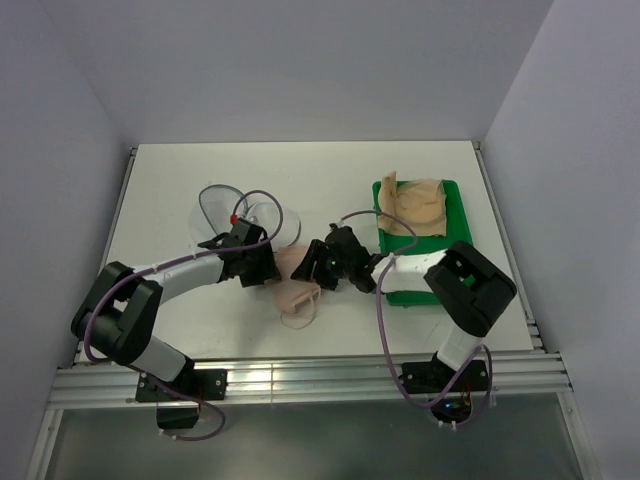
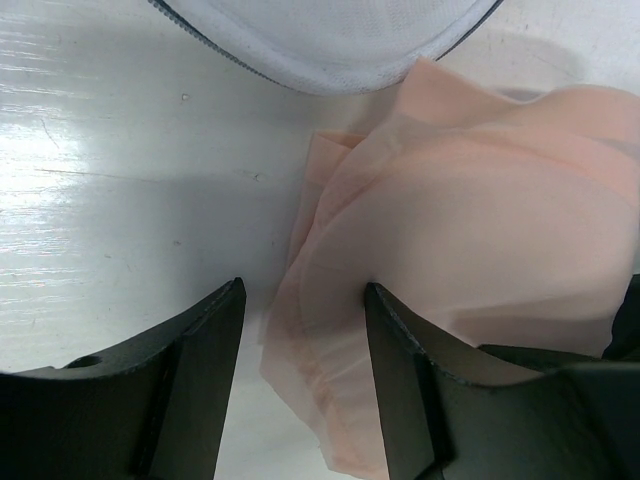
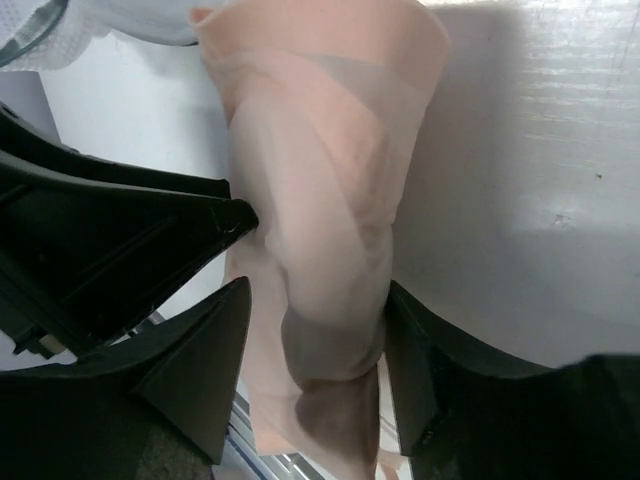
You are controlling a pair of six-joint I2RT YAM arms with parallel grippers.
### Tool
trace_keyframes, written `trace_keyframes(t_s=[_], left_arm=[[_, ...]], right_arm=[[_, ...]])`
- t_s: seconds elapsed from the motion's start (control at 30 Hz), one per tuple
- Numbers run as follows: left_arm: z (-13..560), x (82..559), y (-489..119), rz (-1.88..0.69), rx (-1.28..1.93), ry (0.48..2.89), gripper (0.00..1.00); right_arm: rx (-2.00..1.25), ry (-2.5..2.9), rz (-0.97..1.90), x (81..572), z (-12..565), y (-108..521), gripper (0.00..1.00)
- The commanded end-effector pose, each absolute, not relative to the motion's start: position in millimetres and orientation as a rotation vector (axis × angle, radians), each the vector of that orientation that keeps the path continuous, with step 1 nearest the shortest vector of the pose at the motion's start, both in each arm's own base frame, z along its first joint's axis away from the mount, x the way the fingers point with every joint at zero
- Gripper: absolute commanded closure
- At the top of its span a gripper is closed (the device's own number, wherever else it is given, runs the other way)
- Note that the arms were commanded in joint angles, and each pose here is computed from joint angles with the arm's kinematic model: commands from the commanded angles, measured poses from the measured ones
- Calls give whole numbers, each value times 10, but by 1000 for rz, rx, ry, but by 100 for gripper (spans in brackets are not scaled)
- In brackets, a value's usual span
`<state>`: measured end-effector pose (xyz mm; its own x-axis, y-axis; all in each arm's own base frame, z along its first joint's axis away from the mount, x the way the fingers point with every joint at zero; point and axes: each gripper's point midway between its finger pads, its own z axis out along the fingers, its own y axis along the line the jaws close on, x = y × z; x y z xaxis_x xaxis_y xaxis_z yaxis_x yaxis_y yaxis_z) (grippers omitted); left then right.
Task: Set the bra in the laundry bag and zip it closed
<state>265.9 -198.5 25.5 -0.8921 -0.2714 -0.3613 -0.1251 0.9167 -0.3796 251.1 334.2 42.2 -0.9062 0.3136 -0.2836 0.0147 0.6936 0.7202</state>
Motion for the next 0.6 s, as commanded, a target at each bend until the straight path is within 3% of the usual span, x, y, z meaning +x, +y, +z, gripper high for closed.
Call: trace_keyframes(t_s=[0.0, 0.23, 0.4, 0.57], left_arm=[[288, 2720, -2064, -506, -257, 2650, 41], [367, 2730, -2083, -494, -251, 2645, 42], [767, 2783, -1956, -433, -286, 2567, 42], [1577, 2924, -1710, -339, -356, 2404, 38]], right_arm=[[246, 2488, 1147, 2538, 509, 3499, 39], [252, 2498, 1106, 2540, 478, 3460, 80], [236, 2478, 1046, 2563, 609, 3368, 87], [213, 2423, 1043, 2620, 910, 3340, 91]])
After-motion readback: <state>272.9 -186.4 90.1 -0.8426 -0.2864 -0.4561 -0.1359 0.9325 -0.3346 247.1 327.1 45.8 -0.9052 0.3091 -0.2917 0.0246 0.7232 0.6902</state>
